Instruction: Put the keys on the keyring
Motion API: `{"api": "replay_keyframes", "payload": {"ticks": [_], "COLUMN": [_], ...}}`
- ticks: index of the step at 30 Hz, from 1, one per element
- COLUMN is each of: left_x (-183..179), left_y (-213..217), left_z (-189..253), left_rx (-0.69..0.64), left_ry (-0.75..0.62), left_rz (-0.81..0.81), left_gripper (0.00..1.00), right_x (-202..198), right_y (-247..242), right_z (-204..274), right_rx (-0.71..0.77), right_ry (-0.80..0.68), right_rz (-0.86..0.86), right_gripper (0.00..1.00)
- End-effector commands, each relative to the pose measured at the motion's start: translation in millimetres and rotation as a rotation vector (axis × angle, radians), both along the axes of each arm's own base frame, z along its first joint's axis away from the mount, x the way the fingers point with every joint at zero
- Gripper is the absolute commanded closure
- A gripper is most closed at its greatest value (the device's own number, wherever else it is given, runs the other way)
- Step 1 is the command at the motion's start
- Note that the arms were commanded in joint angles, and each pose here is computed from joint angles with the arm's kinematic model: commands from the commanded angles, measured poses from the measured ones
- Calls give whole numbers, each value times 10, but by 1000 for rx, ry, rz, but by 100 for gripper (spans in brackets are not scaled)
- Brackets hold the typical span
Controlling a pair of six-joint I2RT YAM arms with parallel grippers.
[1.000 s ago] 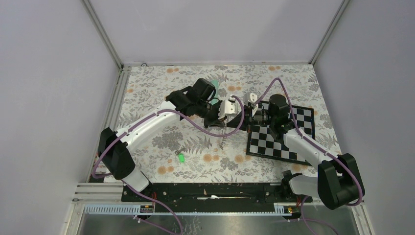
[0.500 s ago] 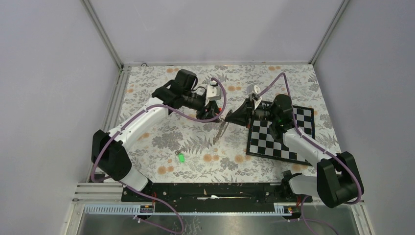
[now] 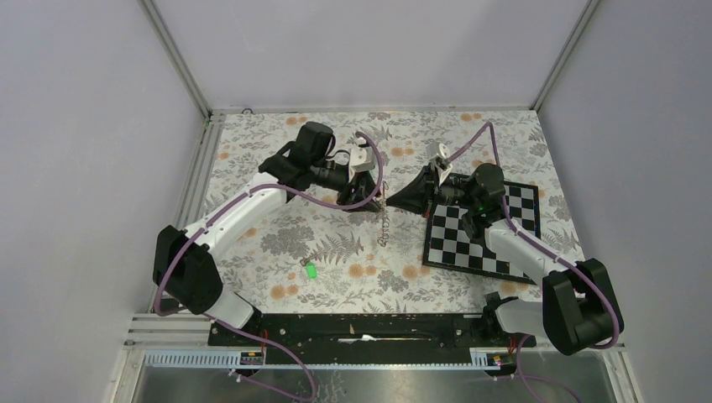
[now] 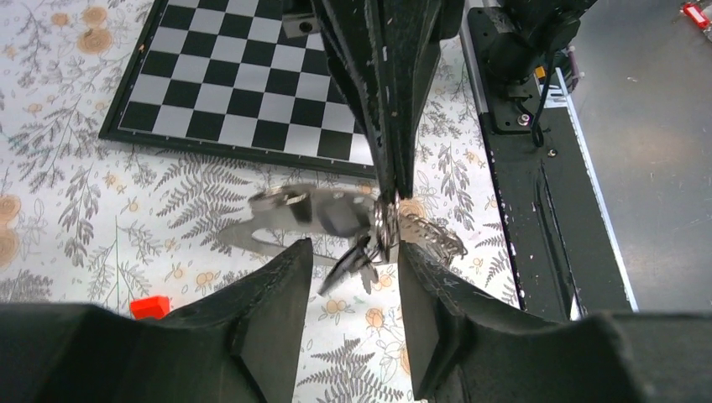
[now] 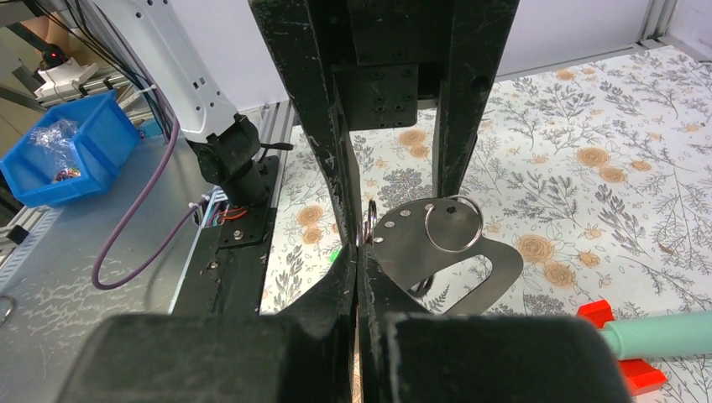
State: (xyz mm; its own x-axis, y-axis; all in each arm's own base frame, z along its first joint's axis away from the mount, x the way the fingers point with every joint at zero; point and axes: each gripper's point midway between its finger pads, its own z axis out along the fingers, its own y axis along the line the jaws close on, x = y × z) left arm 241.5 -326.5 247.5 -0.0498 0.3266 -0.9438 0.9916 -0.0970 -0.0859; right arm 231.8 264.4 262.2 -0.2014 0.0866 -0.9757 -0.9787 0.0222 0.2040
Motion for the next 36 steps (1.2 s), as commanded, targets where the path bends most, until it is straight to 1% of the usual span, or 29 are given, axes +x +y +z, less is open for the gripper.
{"api": "replay_keyframes", "payload": {"ticks": [1, 6, 10, 13, 15, 19, 26, 31, 36], "left_x": [120, 221, 103, -33, -107, -192, -262, -292, -185], "left_y": [130, 356, 453, 440, 408, 312, 216, 168, 107], "left_z": [226, 235, 249, 321, 346, 359, 299, 239, 184], "left_rx": [-47, -10, 12, -24, -50, -81, -86, -78, -47], "left_ry": [-95, -152, -188, -174, -155, -123, -96, -97, -93], "left_rz": [63, 131, 108, 54, 13, -56, -105, -123, -98], "left_gripper": [51, 45, 41, 40, 42, 49, 57, 58, 59], "right_x": [-2, 26, 71, 92, 102, 103, 102, 107, 103], "right_y": [-17, -23, -21, -16, -15, -13, -12, -11, -11], "right_z": [72, 15, -36, -79, -93, -89, -91, -88, -99], "right_rx": [20, 15, 5, -2, -3, -2, -2, -2, -3], "right_ry": [-48, -26, -10, -1, 6, 6, 10, 10, 13], "right_rz": [0, -17, -34, -38, -38, -38, -37, -37, -37], "right_gripper": [100, 100, 100, 100, 100, 100, 100, 100, 100]}}
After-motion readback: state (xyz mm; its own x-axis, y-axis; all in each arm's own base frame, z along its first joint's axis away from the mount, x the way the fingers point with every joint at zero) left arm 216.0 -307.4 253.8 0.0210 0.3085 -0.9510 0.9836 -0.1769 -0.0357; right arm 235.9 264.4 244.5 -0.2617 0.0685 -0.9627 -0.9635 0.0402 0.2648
